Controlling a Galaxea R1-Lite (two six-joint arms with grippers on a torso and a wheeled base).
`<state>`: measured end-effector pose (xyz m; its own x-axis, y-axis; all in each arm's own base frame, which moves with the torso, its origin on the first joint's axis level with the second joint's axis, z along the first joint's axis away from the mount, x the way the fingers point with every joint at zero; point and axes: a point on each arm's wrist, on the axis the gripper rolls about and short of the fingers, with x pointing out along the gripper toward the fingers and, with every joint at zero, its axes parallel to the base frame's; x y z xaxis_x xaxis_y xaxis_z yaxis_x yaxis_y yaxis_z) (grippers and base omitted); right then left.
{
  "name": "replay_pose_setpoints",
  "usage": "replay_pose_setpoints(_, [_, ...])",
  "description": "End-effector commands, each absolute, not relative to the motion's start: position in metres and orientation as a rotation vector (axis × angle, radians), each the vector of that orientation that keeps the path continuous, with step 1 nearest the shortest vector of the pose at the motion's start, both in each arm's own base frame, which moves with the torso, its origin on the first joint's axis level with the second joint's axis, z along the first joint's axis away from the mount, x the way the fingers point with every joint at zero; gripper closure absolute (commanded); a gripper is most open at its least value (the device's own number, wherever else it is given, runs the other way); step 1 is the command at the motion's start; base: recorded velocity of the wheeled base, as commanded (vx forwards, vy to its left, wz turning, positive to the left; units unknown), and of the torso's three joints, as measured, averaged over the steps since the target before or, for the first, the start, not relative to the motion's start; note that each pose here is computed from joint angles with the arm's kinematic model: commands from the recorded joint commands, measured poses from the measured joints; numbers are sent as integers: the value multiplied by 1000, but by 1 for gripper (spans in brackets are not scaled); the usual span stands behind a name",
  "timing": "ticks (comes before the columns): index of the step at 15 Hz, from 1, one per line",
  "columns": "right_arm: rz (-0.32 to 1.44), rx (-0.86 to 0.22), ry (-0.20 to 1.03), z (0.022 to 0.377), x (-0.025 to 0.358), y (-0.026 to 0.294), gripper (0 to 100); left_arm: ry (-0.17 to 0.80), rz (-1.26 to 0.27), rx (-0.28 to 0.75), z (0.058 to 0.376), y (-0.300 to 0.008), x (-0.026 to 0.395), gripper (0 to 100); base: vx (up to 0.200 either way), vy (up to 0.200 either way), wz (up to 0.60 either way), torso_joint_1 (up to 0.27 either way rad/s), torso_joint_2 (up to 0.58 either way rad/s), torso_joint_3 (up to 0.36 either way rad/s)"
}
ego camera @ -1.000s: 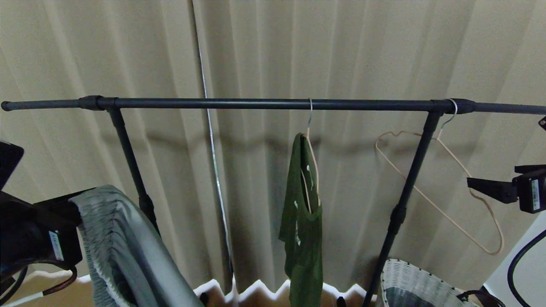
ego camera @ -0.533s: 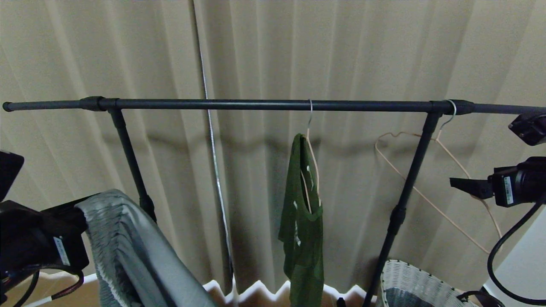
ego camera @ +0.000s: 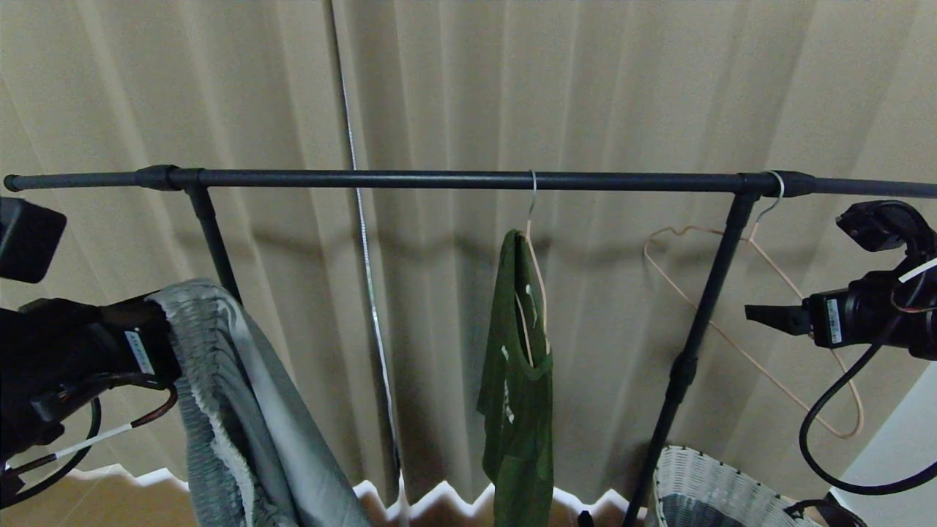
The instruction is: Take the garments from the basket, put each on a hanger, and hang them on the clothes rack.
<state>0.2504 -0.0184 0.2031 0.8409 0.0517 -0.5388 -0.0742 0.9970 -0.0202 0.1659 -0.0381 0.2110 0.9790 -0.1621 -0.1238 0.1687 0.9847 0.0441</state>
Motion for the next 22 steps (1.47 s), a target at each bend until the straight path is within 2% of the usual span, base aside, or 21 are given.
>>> replay_pose_setpoints(1, [71,-39,585,199,255,-18,0,186,-174,56,199,-40,181,100,0,0,0,0,0,0])
replay_pose_setpoints(8, [66,-41,605,194,260,-17,0,188,-155,34,200,-37,185,100,0,0,0,0,0,0])
replay_pose_setpoints(9, [61,-42,616,191,262,-17,100,187,-152,34,200,-36,185,100,0,0,0,0,0,0])
replay_pose_setpoints(17, [55,-42,623,189,265,-18,100,180,-149,34,201,-35,184,100,0,0,0,0,0,0])
replay_pose_setpoints(22, [25,-53,524,214,243,-17,100,186,-148,38,199,-35,183,100,0,0,0,0,0,0])
